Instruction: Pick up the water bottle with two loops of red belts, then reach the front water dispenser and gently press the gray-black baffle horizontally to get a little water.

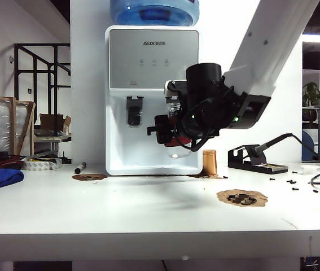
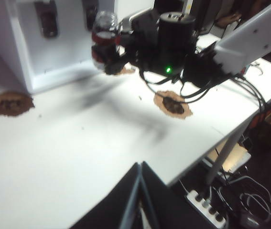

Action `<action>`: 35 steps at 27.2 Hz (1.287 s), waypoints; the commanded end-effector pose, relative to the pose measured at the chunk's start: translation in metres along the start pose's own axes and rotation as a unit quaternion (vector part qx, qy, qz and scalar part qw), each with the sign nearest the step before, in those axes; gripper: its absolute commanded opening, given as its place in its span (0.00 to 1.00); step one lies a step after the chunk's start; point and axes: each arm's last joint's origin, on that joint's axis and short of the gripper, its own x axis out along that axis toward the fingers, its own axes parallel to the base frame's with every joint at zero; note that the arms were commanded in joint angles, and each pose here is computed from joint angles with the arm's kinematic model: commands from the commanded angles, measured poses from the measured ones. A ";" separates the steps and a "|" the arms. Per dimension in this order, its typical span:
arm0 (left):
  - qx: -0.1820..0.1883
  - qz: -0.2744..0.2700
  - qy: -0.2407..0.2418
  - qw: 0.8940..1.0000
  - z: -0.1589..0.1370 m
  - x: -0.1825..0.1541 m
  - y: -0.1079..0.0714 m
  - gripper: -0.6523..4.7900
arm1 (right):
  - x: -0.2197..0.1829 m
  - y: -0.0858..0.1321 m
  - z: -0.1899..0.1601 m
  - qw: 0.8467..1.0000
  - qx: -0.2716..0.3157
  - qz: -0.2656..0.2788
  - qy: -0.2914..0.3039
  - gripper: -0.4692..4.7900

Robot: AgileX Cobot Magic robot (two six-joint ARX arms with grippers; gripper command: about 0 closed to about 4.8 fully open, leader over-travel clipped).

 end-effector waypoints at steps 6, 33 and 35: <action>0.013 -0.023 -0.012 1.000 0.006 0.005 0.001 0.11 | 0.014 -0.005 0.004 1.000 0.007 0.004 -0.028 0.09; 0.031 -0.035 -0.024 0.999 0.010 0.007 -0.002 0.11 | 0.041 -0.022 -0.002 0.999 0.007 0.009 -0.046 0.09; 0.031 -0.035 -0.023 0.999 0.010 0.007 -0.002 0.11 | 0.042 -0.023 -0.002 0.999 0.007 0.015 -0.046 0.09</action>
